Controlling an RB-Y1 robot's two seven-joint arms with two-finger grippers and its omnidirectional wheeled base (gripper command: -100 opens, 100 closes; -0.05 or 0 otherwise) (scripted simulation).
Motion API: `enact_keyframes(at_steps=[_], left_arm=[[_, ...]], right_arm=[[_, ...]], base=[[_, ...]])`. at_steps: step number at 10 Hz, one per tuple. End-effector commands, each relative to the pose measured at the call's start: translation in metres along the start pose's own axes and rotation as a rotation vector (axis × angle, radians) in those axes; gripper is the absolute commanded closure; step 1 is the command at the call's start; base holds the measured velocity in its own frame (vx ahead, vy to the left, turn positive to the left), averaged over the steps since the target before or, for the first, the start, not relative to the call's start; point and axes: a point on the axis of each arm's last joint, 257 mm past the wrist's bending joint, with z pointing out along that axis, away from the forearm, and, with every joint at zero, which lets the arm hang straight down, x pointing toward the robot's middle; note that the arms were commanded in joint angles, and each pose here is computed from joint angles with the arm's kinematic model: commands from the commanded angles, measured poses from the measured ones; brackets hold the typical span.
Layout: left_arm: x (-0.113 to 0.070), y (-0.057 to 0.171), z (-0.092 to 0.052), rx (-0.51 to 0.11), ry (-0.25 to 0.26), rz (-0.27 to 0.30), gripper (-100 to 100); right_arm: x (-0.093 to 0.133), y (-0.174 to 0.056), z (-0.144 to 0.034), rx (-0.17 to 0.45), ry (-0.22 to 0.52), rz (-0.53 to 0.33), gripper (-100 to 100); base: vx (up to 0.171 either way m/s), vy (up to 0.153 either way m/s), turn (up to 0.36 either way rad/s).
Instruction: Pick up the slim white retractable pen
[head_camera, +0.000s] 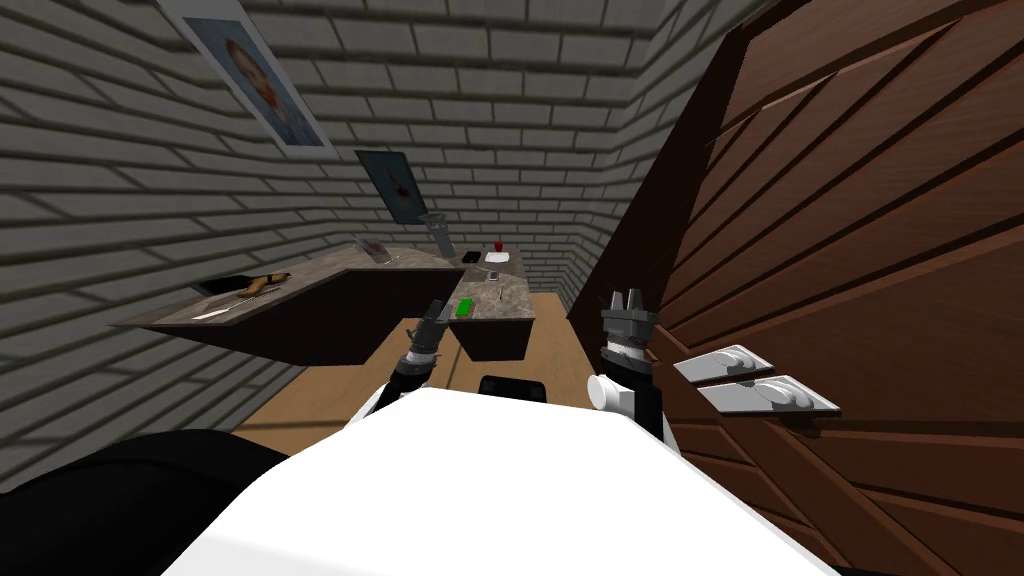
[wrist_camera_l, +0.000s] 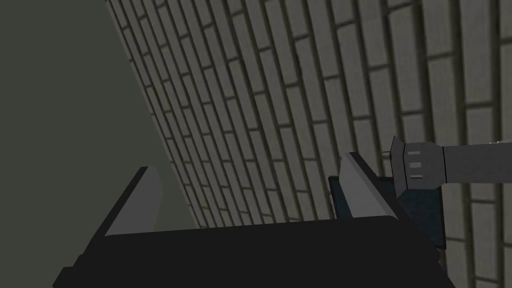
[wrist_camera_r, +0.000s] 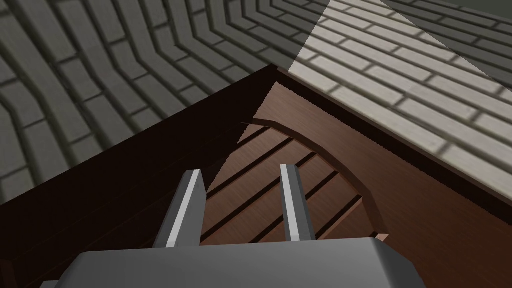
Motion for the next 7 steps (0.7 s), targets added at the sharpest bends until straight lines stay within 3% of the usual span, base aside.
enact_keyframes(at_steps=[1, 2, 3, 4, 5, 6, 7], left_arm=[[0.005, 0.006, -0.007, -0.021, 0.027, -0.010, -100], [0.013, 0.019, -0.023, -0.069, 0.060, -0.037, -100], [0.013, 0.019, -0.023, -0.069, 0.069, -0.034, -100], [0.020, 0.032, -0.040, -0.122, 0.098, -0.064, -100], [0.021, 0.032, -0.041, -0.123, 0.112, -0.060, -100], [0.027, 0.045, -0.060, -0.182, 0.140, -0.090, -100], [0.027, 0.045, -0.061, -0.183, 0.155, -0.085, -100]], right_arm=[[0.000, 0.000, 0.000, 0.000, 0.000, 0.000, 0], [0.000, 0.000, 0.000, 0.000, 0.000, 0.000, 0], [0.000, 0.000, 0.000, 0.000, 0.000, 0.000, 0], [0.000, 0.000, 0.000, 0.000, 0.000, 0.000, 0], [0.000, 0.000, 0.000, 0.000, 0.000, 0.000, 0], [0.000, 0.000, 0.000, 0.000, 0.000, 0.000, 0], [0.000, 0.000, 0.000, 0.000, 0.000, 0.000, 0]], base=[[-0.059, -0.002, 0.010], [-0.068, 0.001, 0.002], [-0.062, 0.001, 0.002], [-0.060, -0.008, -0.012], [-0.049, -0.007, -0.004], [-0.069, -0.019, -0.026], [-0.064, -0.013, -0.011]])
